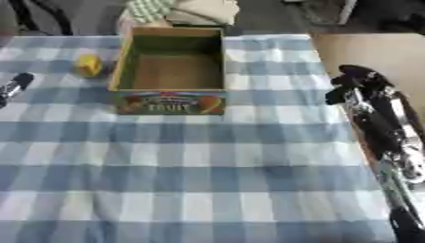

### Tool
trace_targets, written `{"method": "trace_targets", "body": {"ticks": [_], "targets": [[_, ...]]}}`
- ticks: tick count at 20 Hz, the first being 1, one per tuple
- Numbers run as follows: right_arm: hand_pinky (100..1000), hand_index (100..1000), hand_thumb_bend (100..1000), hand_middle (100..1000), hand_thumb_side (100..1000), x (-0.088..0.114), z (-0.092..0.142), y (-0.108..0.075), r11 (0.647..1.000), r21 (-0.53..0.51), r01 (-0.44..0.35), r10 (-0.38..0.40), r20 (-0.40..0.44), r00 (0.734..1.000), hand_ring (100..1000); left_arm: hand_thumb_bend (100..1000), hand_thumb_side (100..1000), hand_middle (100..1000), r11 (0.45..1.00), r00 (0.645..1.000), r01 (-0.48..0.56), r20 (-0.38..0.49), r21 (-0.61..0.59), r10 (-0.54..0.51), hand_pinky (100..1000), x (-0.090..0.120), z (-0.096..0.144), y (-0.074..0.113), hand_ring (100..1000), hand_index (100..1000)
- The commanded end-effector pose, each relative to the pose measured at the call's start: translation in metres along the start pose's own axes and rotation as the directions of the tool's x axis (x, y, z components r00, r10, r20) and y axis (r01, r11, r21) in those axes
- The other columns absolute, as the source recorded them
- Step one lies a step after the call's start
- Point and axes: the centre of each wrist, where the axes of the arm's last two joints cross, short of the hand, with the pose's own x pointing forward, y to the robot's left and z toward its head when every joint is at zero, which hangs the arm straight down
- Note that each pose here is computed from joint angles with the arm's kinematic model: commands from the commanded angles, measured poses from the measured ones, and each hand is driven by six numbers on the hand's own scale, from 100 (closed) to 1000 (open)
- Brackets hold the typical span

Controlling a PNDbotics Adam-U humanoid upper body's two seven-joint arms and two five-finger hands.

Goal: Pick up objects on the table and place them in the box.

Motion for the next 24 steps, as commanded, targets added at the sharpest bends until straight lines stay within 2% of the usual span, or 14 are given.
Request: {"method": "trace_targets", "body": {"ticks": [1, 9, 13, 17, 20, 24], "targets": [[575, 779, 100, 604, 456, 0.009, -0.005, -0.006, 1.000, 0.002, -0.021, 0.021, 0.028, 0.999, 568, 669, 544, 607, 0.999, 0.999, 0.036, 0.025, 0.041, -0.037, 651, 0.001, -0.009, 0.017, 604, 705], [575, 779, 100, 604, 456, 0.008, -0.004, -0.006, 1.000, 0.006, -0.022, 0.022, 0.022, 1.000, 568, 671, 533, 608, 0.994, 0.990, 0.105, 0.093, 0.002, -0.105, 653, 0.006, -0.032, 0.026, 605, 704], [575, 779, 100, 604, 456, 0.008, -0.004, -0.005, 1.000, 0.011, -0.022, 0.022, 0.019, 1.000, 568, 672, 522, 608, 0.992, 0.989, 0.103, 0.111, -0.076, -0.094, 654, 0.002, -0.055, 0.029, 604, 703], [575, 779, 100, 604, 456, 0.007, -0.004, -0.005, 1.000, 0.016, -0.022, 0.022, 0.018, 1.000, 568, 667, 501, 601, 0.979, 0.985, 0.147, 0.114, -0.141, -0.131, 653, -0.001, -0.085, 0.034, 600, 695], [575, 779, 100, 604, 457, 0.007, -0.004, -0.003, 1.000, 0.022, -0.020, 0.020, 0.016, 1.000, 568, 664, 478, 591, 0.966, 0.983, 0.170, 0.108, -0.196, -0.151, 651, -0.002, -0.108, 0.030, 595, 688], [575, 779, 100, 603, 456, 0.007, -0.005, -0.003, 0.999, 0.029, -0.021, 0.020, 0.018, 1.000, 567, 647, 437, 585, 0.945, 0.982, 0.184, 0.082, -0.272, -0.167, 652, -0.006, -0.132, 0.016, 595, 684]]}}
